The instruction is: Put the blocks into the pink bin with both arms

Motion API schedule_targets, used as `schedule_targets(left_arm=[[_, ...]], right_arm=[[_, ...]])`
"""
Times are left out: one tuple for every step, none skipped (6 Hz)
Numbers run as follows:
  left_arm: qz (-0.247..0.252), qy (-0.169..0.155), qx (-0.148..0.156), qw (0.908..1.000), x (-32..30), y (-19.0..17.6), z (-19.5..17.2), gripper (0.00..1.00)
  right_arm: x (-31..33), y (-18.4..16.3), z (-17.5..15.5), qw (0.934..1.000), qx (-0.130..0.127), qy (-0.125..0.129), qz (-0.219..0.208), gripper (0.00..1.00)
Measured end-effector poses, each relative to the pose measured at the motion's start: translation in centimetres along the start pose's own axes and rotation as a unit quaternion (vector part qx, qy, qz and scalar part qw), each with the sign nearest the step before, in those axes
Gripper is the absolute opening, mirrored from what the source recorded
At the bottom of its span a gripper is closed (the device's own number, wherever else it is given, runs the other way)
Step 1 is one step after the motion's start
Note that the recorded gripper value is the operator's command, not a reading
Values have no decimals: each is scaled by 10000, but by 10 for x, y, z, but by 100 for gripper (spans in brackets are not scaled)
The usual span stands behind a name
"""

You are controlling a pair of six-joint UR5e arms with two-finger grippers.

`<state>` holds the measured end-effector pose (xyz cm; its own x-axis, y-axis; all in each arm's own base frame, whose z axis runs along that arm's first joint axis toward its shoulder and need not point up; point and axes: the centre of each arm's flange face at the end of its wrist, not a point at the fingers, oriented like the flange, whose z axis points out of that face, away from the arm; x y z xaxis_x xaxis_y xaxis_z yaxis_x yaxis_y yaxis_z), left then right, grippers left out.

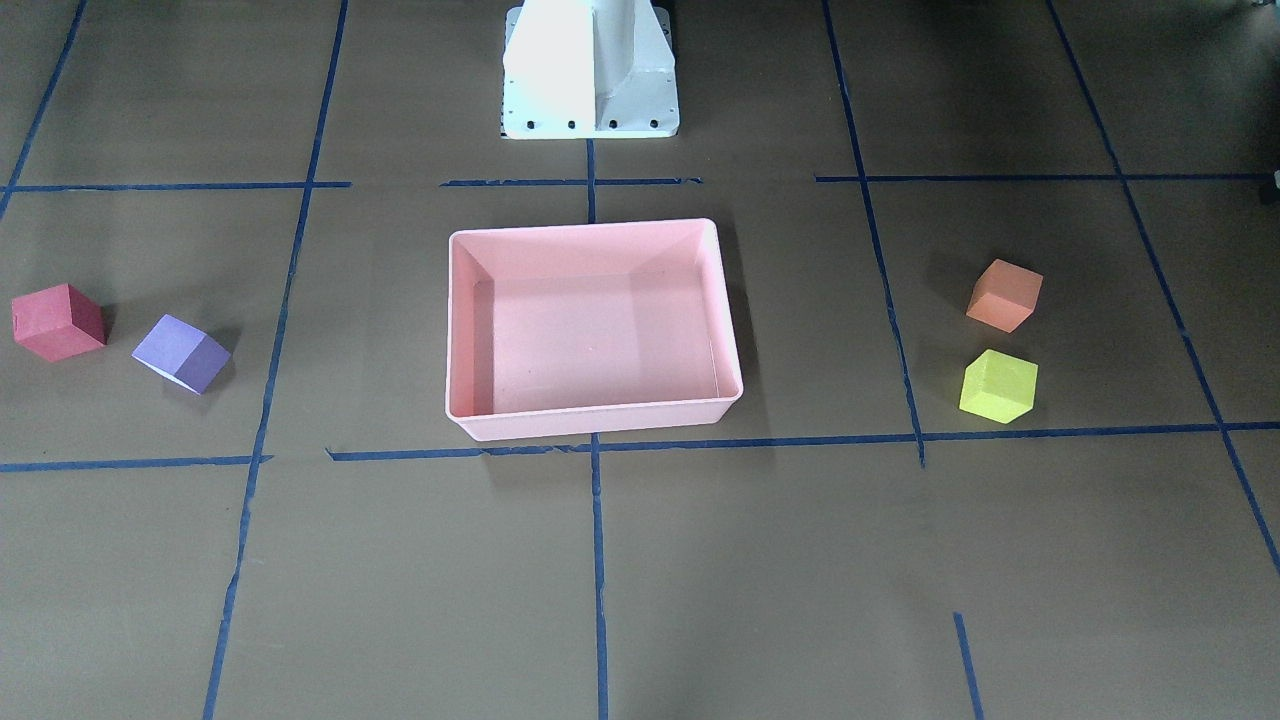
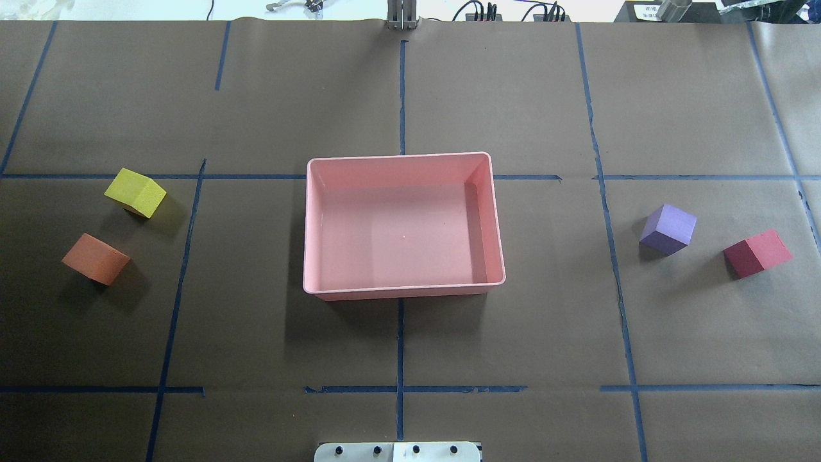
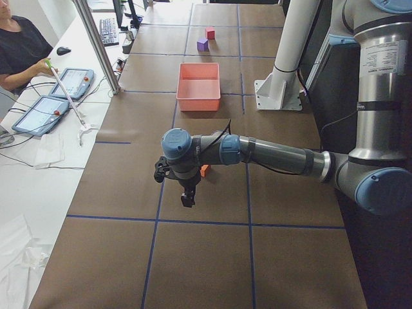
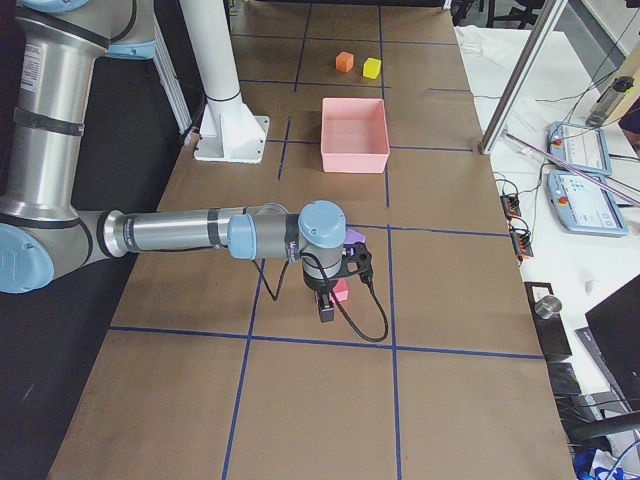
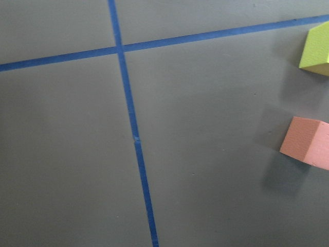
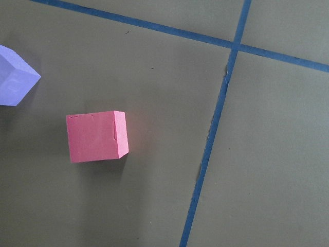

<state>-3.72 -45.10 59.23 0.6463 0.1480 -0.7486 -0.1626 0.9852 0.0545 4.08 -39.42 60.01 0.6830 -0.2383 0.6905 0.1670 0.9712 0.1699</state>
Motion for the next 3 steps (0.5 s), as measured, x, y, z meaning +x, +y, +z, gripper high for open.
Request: schedule_targets(left_arm=[[-90, 17, 38, 10000, -11, 9, -2, 100], [-186, 19, 74, 9998, -22, 22, -2, 100], [-222, -7, 93, 9997, -25, 27, -4, 100]], right_arm=[[1, 1, 1, 10000, -7, -4, 28, 100], [1, 1, 1, 10000, -9, -14, 62, 100], [1, 1, 1, 10000, -10, -20, 81, 100]])
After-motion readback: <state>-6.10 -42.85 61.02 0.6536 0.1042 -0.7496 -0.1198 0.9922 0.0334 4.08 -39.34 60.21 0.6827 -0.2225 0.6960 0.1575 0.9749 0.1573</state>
